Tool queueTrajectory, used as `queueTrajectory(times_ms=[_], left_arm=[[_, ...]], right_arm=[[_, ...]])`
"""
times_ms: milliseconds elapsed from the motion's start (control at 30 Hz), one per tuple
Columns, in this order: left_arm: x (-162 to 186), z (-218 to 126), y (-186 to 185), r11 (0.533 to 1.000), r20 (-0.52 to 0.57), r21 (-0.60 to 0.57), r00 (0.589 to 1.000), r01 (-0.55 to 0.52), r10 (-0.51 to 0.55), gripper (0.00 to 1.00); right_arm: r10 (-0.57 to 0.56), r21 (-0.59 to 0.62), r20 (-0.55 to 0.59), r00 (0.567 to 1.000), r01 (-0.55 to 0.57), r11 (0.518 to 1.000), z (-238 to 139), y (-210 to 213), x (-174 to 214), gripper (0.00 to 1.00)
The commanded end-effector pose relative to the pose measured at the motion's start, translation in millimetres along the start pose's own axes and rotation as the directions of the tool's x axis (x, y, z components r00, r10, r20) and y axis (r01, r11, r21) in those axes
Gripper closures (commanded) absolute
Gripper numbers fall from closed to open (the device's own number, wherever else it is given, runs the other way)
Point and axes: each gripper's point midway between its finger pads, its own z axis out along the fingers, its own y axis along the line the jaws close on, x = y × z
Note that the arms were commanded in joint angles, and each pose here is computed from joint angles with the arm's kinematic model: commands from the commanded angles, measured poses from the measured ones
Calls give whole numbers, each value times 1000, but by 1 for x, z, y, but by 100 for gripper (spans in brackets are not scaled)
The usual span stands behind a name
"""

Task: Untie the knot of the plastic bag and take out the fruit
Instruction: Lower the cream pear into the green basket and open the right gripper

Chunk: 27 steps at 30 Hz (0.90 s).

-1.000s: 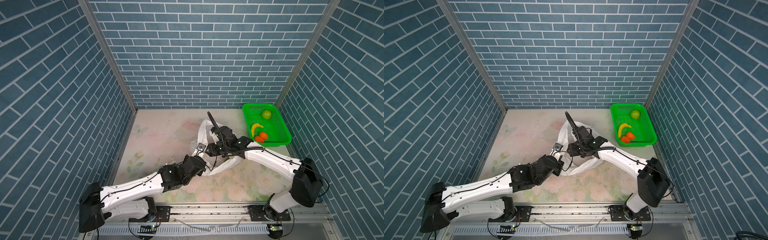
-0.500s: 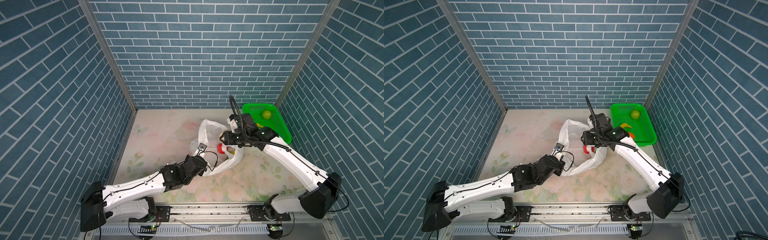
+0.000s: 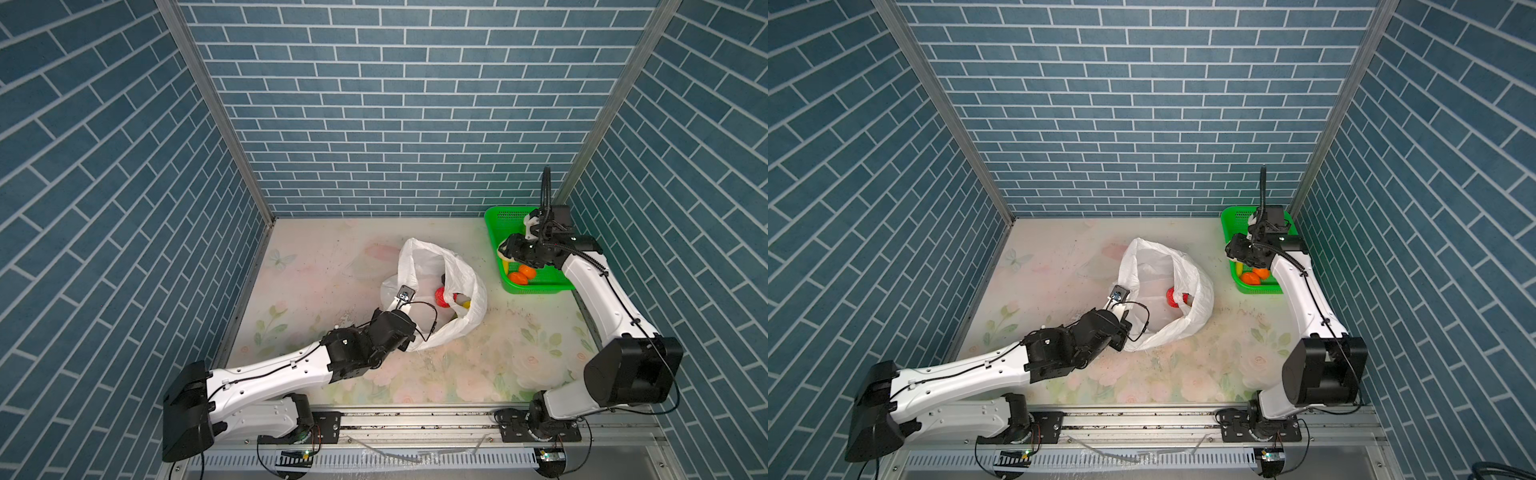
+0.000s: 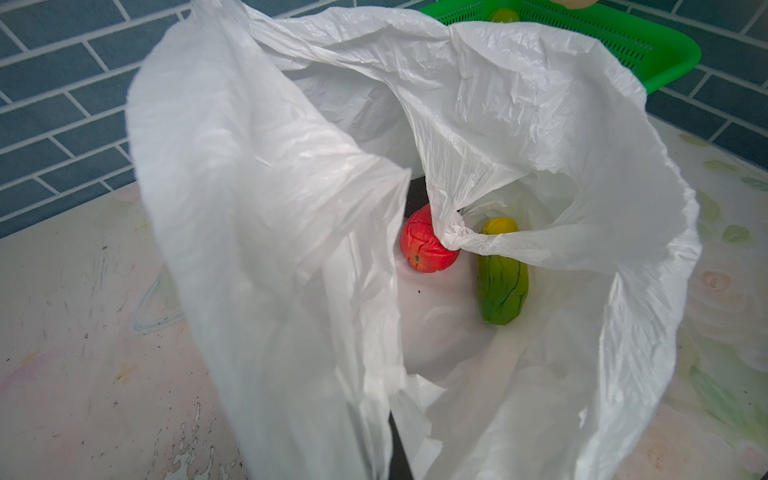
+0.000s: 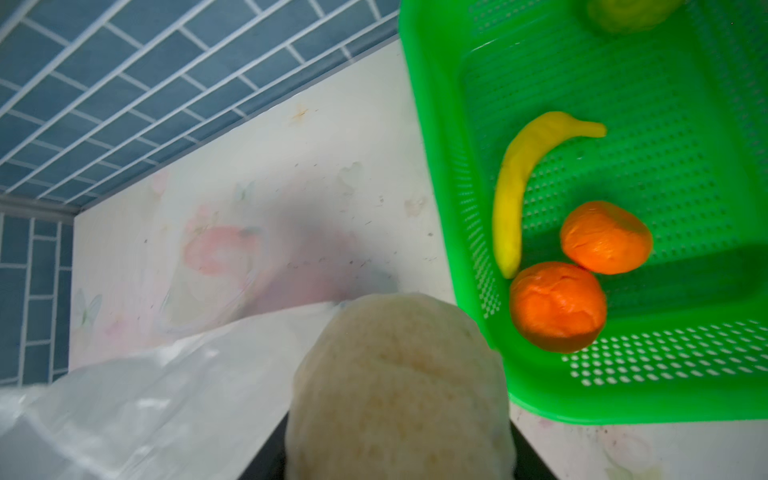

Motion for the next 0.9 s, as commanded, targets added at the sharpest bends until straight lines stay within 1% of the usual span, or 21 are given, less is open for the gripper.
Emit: queueTrajectory(times_ms=[0,200,367,533,567,767,867], left_arm=[[-9,-1,0,1000,7,-4,1000,-2,2,100],[-10,2,-2,1000,2,-5,1000,-4,4,100],[-12,3,-4,1000,-1,-8,1000,-1,1,100],[-10,4,-3,1000,-8,-14,1000,0,0,100],[-10,4,-2,1000,-7,-16,1000,1,-2,100],[-11,0,2,1000,8,-31,1000,-3,4,100],[-11,0,3,1000,8,-30,1000,-4,4,100]], right_arm=[[4,17,83,997,-5,1000,10,-23,-39,50],[83,135,86,993,-94,986,56,-88,-59,50],[113,186,96,989,-130,974,77,-116,-73,50],[138,213,58,989,-148,966,100,-136,-76,49],[141,219,50,989,-148,964,103,-138,-76,48],[151,240,26,988,-153,959,113,-145,-73,28],[153,249,32,988,-157,956,110,-145,-73,23]])
